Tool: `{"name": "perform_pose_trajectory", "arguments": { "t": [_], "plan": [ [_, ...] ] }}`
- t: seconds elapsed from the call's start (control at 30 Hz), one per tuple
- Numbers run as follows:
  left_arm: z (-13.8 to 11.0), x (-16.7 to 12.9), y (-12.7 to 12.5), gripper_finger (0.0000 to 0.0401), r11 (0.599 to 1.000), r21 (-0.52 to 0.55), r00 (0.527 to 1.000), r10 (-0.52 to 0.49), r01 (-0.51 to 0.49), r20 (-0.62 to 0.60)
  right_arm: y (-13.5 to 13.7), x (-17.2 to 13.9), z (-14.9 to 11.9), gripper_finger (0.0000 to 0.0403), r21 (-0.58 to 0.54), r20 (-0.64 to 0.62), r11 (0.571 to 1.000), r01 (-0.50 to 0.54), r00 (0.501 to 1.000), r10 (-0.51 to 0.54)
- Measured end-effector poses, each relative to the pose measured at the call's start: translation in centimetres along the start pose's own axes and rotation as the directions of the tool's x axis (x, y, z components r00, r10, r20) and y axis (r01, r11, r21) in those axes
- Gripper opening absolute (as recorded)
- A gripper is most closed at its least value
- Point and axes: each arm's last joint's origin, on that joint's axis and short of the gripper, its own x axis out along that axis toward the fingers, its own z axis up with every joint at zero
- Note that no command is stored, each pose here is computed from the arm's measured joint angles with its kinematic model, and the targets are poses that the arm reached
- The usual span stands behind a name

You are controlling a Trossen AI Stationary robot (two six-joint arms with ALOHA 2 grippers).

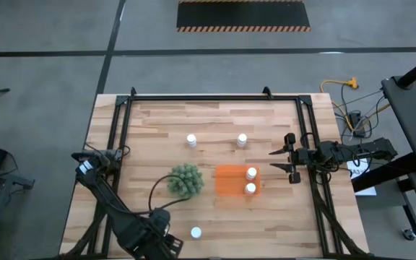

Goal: Pick and place pill bottles into a basket
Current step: Put the white pill bottle into the orange bin

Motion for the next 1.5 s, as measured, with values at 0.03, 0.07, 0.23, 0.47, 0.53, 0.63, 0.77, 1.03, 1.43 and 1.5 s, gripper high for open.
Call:
{"name": "perform_pose_trajectory", "arguments": {
  "t": [0.03, 0.07, 0.23, 0.47, 0.53, 0.63, 0.77, 1.03, 1.43, 1.5],
  "plan": [
    [0.0, 0.2, -0.1, 0.0221, 1.000, 0.010, 1.000, -0.004, 0.004, -0.002, 0.0, 0.0, 0.0, 0.0171, 0.001, 0.000, 1.000, 0.000, 1.000, 0.000],
    [0.0, 0.4, -0.1, 0.0221, 1.000, 0.014, 1.000, -0.006, 0.006, -0.003, 0.0, 0.0, 0.0, 0.0171, 0.002, 0.000, 1.000, 0.000, 1.000, 0.000],
    [-0.1, 1.6, -0.3, 0.0221, 1.000, 0.017, 1.000, -0.013, 0.013, -0.011, 0.0, 0.0, 0.0, 0.0173, 0.000, 0.000, 1.000, 0.000, 1.000, 0.000],
    [0.0, 2.5, -0.2, 0.0221, 1.000, 0.010, 1.000, 0.014, -0.014, -0.004, 0.0, 0.0, 0.0, 0.0171, 0.002, 0.000, 1.000, 0.000, 1.000, 0.000],
    [0.1, 2.7, -0.1, 0.0221, 1.000, 0.006, 1.000, 0.020, -0.020, -0.001, 0.0, 0.0, 0.0, 0.0172, 0.000, 0.000, 1.000, 0.000, 1.000, 0.000],
    [0.3, 3.2, 0.0, 0.0221, 0.999, 0.011, 0.999, 0.039, -0.039, 0.005, 0.0, 0.0, 0.0, 0.0173, 0.002, 0.000, 1.000, 0.000, 1.000, 0.000],
    [0.4, 4.1, 0.3, 0.0221, 0.996, 0.045, 0.997, 0.079, -0.080, 0.010, 0.0, 0.0, 0.0, 0.0172, 0.002, -0.001, 1.000, 0.000, 1.000, 0.000],
    [0.6, 5.5, 0.8, 0.0221, 0.988, 0.056, 0.990, 0.141, -0.141, -0.003, 0.0, 0.0, 0.0, 0.0174, 0.002, -0.001, 1.000, 0.000, 1.000, 0.000],
    [1.2, 6.0, 0.8, 0.0221, 0.981, 0.118, 0.988, 0.152, -0.153, 0.011, 0.0, 0.0, 0.0, 0.0174, 0.002, -0.001, 1.000, 0.000, 1.000, 0.000],
    [1.4, 6.2, 0.8, 0.0221, 0.980, 0.119, 0.987, 0.157, -0.158, 0.016, 0.0, 0.0, 0.0, 0.0173, 0.000, -0.001, 1.000, 0.000, 1.000, 0.000]
  ]
}}
